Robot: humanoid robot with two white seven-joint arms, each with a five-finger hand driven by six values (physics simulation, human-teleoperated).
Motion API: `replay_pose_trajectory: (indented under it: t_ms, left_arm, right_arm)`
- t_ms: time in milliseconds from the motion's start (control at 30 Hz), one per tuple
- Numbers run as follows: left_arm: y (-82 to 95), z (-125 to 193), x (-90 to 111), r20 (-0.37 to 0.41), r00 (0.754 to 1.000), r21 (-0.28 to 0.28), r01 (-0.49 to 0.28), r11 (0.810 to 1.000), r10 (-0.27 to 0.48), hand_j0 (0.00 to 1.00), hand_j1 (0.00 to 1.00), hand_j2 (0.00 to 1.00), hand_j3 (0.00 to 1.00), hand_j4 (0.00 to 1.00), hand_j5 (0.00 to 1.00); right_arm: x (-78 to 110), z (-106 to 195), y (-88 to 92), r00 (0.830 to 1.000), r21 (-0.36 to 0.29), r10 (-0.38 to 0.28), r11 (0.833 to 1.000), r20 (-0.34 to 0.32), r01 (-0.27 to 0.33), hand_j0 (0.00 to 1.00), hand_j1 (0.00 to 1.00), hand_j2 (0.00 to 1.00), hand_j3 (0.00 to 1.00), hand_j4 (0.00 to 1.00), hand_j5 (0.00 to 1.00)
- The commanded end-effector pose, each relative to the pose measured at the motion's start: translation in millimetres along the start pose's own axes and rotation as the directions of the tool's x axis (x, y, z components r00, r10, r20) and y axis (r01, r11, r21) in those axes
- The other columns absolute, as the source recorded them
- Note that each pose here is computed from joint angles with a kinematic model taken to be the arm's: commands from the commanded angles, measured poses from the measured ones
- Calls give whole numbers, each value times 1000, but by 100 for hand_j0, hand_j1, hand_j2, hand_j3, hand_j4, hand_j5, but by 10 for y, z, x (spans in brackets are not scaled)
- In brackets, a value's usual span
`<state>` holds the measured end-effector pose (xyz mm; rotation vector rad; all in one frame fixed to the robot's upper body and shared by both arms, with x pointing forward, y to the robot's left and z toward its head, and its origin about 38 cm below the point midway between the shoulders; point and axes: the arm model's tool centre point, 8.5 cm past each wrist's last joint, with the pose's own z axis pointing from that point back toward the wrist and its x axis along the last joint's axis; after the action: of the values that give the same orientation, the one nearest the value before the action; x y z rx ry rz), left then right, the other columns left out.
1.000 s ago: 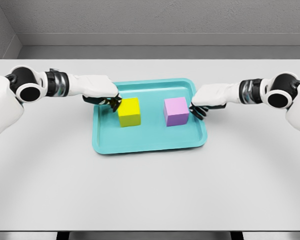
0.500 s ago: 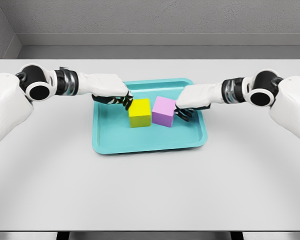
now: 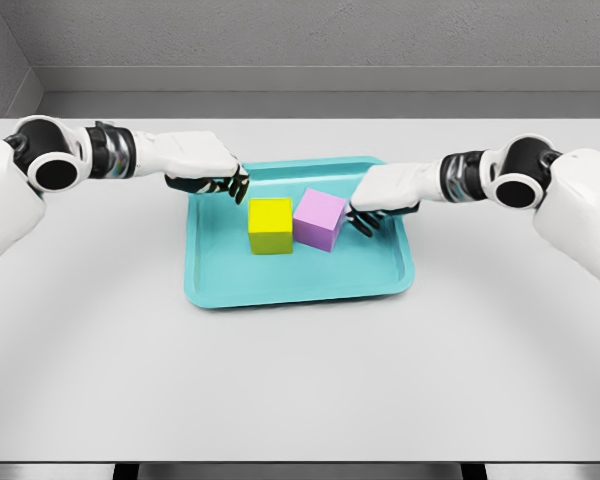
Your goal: Push two cubes
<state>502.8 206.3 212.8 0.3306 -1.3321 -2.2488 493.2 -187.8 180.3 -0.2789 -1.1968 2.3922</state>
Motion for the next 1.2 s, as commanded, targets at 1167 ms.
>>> replay_pose_trajectory:
  t_ms: [1167]
  left_arm:
    - [20, 28, -20, -6, 1000, 7, -3, 1000, 3, 45, 45, 45, 45, 45, 45]
  right_arm:
    - [-69, -29, -462, 1000, -103, -7, 995, -13, 5, 25, 25, 25, 25, 25, 25]
